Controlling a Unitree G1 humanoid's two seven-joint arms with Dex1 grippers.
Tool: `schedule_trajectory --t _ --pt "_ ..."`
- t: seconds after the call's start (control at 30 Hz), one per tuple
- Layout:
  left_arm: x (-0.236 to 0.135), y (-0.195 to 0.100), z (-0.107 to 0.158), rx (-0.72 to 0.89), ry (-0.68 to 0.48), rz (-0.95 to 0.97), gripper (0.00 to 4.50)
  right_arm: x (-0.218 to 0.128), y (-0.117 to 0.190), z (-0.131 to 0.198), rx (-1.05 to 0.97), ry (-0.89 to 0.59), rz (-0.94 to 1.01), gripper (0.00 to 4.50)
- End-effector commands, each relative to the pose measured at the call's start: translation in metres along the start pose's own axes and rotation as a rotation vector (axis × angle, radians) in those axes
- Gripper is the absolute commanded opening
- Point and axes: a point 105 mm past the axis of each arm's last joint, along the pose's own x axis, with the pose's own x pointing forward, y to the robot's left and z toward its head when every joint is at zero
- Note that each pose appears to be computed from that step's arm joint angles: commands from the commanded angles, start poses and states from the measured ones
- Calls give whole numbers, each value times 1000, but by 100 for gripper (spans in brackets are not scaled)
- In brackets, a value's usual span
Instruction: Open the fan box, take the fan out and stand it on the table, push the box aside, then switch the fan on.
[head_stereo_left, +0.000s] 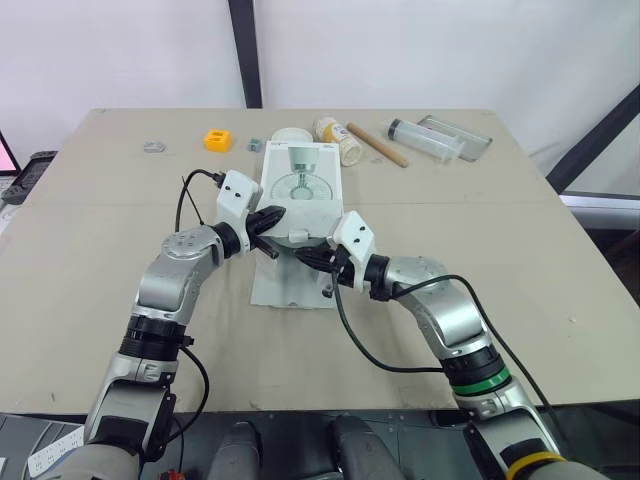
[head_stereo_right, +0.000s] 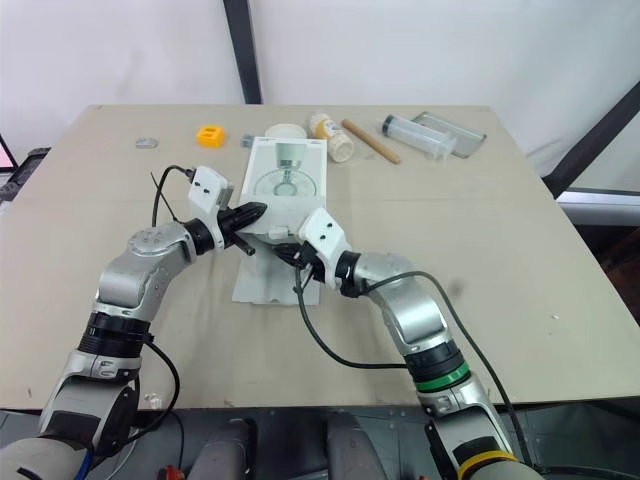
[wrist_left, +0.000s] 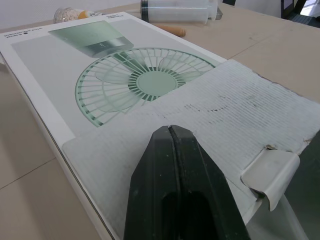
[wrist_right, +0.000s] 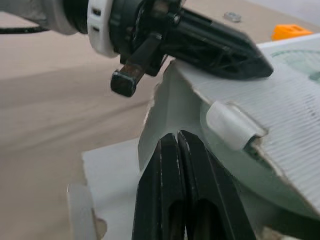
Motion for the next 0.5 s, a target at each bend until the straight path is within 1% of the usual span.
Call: schedule_trajectory --t 0.03,0.17,0.5 --pt "2 -5 -10 -8 37 -15 0 -3 0 9 -27 1 -18 3" --pt "2 -6 -11 -8 40 -18 0 -10 -1 6 -20 44 -25 3" --pt "2 -4 -12 -9 45 -18 0 -43 -4 -10 -34 188 -60 3"
